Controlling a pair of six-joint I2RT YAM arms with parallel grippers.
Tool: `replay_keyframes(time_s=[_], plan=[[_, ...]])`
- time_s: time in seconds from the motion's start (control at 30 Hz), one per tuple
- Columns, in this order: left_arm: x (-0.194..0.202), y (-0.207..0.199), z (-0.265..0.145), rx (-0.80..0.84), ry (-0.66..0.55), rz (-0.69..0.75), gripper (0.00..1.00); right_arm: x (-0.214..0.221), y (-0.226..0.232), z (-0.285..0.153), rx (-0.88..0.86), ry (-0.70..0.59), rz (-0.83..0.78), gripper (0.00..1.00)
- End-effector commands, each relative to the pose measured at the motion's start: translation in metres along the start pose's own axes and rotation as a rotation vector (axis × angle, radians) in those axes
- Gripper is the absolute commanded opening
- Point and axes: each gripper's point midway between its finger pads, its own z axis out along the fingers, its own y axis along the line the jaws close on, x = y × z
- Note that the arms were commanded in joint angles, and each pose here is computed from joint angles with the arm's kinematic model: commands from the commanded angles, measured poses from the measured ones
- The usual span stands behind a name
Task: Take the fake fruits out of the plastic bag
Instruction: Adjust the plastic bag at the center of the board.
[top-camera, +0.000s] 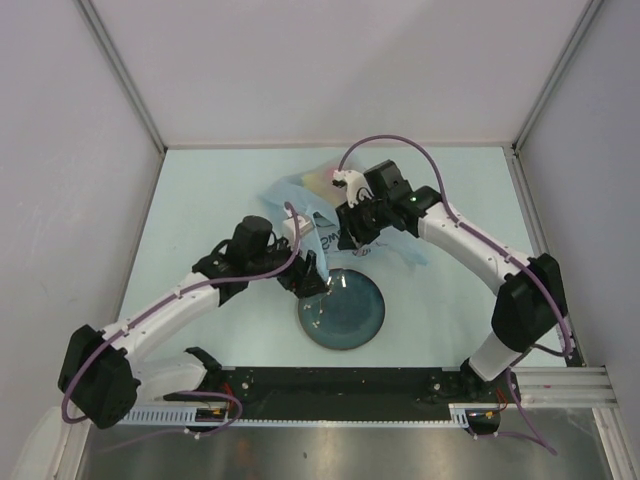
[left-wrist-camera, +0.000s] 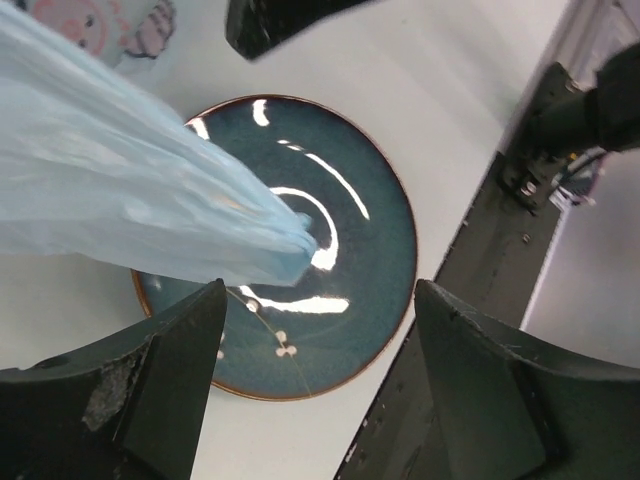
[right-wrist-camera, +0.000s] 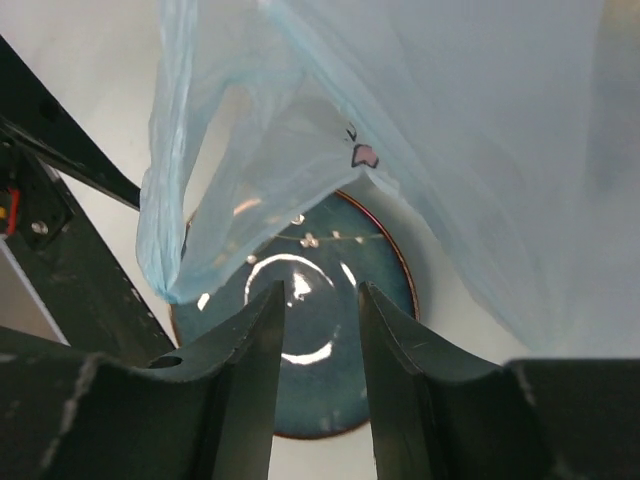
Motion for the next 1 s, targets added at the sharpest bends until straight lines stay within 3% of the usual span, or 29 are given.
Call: replay_keyframes(time_s=[0.0, 0.17, 0.2, 0.23, 0.33, 0.47, 0.67, 0.83, 0.97], plan=[[-0.030, 0.023, 0.014, -0.157, -0.110, -0.077, 0.81, -0.025, 0.007, 0.016, -0.058, -0.060, 0.105, 0.40], [-0.057, 0.040, 0.029, -0.251, -0.170, -0.150, 0.75, -0.037, -0.001, 0.024, -0.032, -0.079, 0.132, 0.39], [-0.056, 0.042, 0.032, -0.267, -0.159, -0.154, 0.69, -0.037, -0.002, 0.024, -0.031, -0.078, 0.140, 0.39], [-0.054, 0.045, 0.034, -0.279, -0.145, -0.168, 0.53, -0.037, -0.005, 0.025, -0.025, -0.081, 0.145, 0.39], [-0.059, 0.049, 0.039, -0.287, -0.156, -0.176, 0.44, -0.037, -0.013, 0.023, 0.001, -0.086, 0.173, 0.39], [-0.069, 0.029, 0.042, -0.189, -0.164, -0.158, 0.60, -0.040, -0.019, 0.020, 0.012, -0.101, 0.191, 0.39], [-0.081, 0.022, 0.050, -0.151, -0.182, -0.099, 0.60, -0.037, -0.020, 0.024, -0.008, -0.088, 0.216, 0.37], [-0.080, -0.006, 0.055, 0.019, -0.140, -0.053, 0.52, -0.032, -0.020, 0.027, -0.018, -0.068, 0.235, 0.34], [-0.076, -0.002, 0.058, 0.008, -0.151, -0.077, 0.64, -0.028, -0.024, 0.029, -0.030, -0.055, 0.267, 0.34]])
